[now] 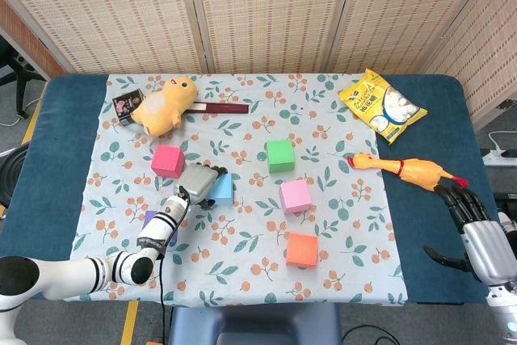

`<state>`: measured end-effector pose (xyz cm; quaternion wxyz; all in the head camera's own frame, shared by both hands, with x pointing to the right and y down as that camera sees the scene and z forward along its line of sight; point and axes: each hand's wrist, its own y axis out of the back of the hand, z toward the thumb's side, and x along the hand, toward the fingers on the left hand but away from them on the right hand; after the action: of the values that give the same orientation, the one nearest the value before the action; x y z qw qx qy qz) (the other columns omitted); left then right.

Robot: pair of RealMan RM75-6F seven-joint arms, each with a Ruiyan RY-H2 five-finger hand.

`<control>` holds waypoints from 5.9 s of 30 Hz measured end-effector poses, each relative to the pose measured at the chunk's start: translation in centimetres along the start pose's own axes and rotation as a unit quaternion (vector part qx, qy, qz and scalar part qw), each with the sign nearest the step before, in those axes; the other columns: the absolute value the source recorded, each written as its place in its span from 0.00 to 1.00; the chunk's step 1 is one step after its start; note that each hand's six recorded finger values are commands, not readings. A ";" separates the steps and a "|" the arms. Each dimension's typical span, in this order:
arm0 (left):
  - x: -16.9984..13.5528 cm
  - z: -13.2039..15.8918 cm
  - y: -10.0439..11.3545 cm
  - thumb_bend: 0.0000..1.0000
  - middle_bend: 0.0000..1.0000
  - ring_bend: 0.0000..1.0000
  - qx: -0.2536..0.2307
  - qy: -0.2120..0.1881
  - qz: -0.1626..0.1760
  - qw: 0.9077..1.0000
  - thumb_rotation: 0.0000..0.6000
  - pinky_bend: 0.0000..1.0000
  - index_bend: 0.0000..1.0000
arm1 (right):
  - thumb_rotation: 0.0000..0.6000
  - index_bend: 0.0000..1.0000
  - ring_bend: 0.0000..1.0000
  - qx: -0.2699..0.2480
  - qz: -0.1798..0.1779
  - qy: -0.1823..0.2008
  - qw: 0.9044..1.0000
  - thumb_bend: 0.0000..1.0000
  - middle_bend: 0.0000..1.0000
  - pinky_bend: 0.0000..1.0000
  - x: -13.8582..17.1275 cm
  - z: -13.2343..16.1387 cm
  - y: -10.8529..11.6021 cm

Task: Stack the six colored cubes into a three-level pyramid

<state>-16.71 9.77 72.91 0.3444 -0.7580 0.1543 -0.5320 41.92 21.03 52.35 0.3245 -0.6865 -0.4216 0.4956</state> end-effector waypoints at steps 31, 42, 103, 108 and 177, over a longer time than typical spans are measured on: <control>0.8 2.2 0.5 0.31 0.00 0.00 0.010 -0.038 -0.010 0.999 1.00 0.18 0.06 | 1.00 0.00 0.00 0.000 -0.013 -0.020 1.000 0.05 0.07 0.03 0.8 -0.5 0.5; -2.8 -2.7 3.8 0.31 0.00 0.00 -0.013 0.001 0.035 0.999 1.00 0.15 0.08 | 1.00 0.00 0.00 -0.004 -0.015 -0.013 1.000 0.05 0.07 0.03 1.0 -0.5 0.6; -4.2 -5.3 3.7 0.32 0.45 0.40 0.007 0.070 0.008 0.997 1.00 0.33 0.39 | 1.00 0.00 0.00 -0.012 -0.022 -0.010 1.000 0.05 0.07 0.03 2.5 0.1 0.8; -4.2 -4.1 3.3 0.32 0.42 0.37 0.016 0.086 -0.003 0.996 1.00 0.33 0.37 | 1.00 0.00 0.00 -0.013 -0.023 -0.011 1.000 0.05 0.07 0.03 2.8 0.0 0.8; -1.5 -2.9 0.8 0.32 0.34 0.29 0.025 0.092 -0.044 0.994 1.00 0.19 0.30 | 1.00 0.00 0.00 -0.010 -0.019 -0.027 0.999 0.05 0.07 0.03 2.7 -0.7 0.6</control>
<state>-19.85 9.04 71.89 0.3244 -0.7028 0.1386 -0.6178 43.12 23.19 50.93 0.3159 -0.6675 -0.4482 0.5037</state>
